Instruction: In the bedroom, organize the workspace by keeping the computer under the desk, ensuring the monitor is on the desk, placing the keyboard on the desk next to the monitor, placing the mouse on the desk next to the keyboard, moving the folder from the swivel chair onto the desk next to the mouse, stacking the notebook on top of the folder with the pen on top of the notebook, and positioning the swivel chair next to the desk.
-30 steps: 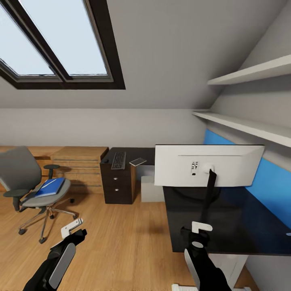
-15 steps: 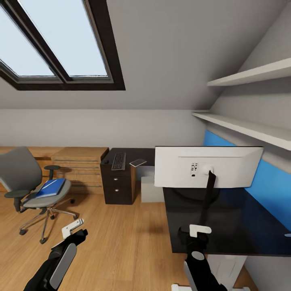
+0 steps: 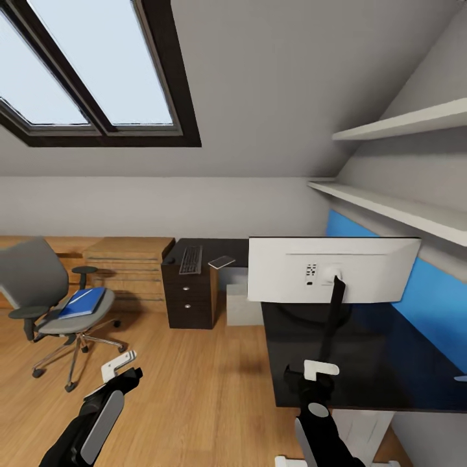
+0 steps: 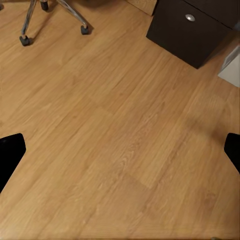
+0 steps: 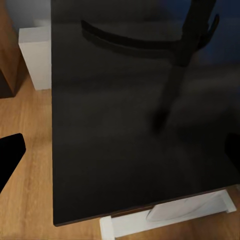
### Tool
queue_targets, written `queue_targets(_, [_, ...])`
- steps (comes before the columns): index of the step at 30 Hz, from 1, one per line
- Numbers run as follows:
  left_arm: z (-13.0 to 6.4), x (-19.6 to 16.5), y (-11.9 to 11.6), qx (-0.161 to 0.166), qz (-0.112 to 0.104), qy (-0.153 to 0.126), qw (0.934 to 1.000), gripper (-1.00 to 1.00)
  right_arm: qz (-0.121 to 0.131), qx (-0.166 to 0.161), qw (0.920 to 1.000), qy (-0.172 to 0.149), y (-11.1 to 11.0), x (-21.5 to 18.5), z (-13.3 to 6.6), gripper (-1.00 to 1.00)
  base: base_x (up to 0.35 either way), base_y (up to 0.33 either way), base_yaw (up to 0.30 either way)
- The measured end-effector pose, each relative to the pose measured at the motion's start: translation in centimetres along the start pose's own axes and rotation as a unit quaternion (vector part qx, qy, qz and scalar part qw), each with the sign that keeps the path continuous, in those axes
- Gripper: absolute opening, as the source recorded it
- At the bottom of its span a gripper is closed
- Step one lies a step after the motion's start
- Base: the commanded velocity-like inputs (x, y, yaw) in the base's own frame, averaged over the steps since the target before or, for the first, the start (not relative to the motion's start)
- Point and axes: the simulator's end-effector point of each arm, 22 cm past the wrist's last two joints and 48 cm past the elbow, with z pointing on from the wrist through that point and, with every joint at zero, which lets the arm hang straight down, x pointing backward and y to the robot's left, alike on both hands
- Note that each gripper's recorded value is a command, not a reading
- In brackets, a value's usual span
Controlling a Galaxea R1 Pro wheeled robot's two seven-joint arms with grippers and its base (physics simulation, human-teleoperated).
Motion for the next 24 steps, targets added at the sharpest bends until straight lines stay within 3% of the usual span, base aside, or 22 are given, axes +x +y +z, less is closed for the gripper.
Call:
queue_targets(8, [-0.6, -0.3, 0.0, 0.001, -0.001, 0.001, 1.0000, 1.00, 0.000, 0.000, 1.0000, 0.001, -0.2, -0.4, -0.5, 1.00, 0.000, 0.229, 0.000])
queue_targets(15, [-1.2, -0.6, 0.0, 0.000, 0.000, 0.000, 1.0000, 1.00, -0.001, 0.000, 1.0000, 0.001, -0.3, -0.8, -1.0, 1.00, 0.000, 0.048, 0.000])
queue_targets(19, [-2.0, 0.3, -2.0, 0.013, 0.004, 0.006, 0.9999, 1.00, -0.001, 0.000, 1.0000, 0.001, -0.3, -0.9, -1.3, 1.00, 0.000, 0.004, 0.000])
queue_targets(24, [-2.4, 0.6, -2.5, 0.019, 0.006, 0.010, 0.9997, 1.00, -0.001, 0.000, 1.0000, 0.002, -0.4, -1.1, -1.6, 1.00, 0.000, 0.043, 0.000])
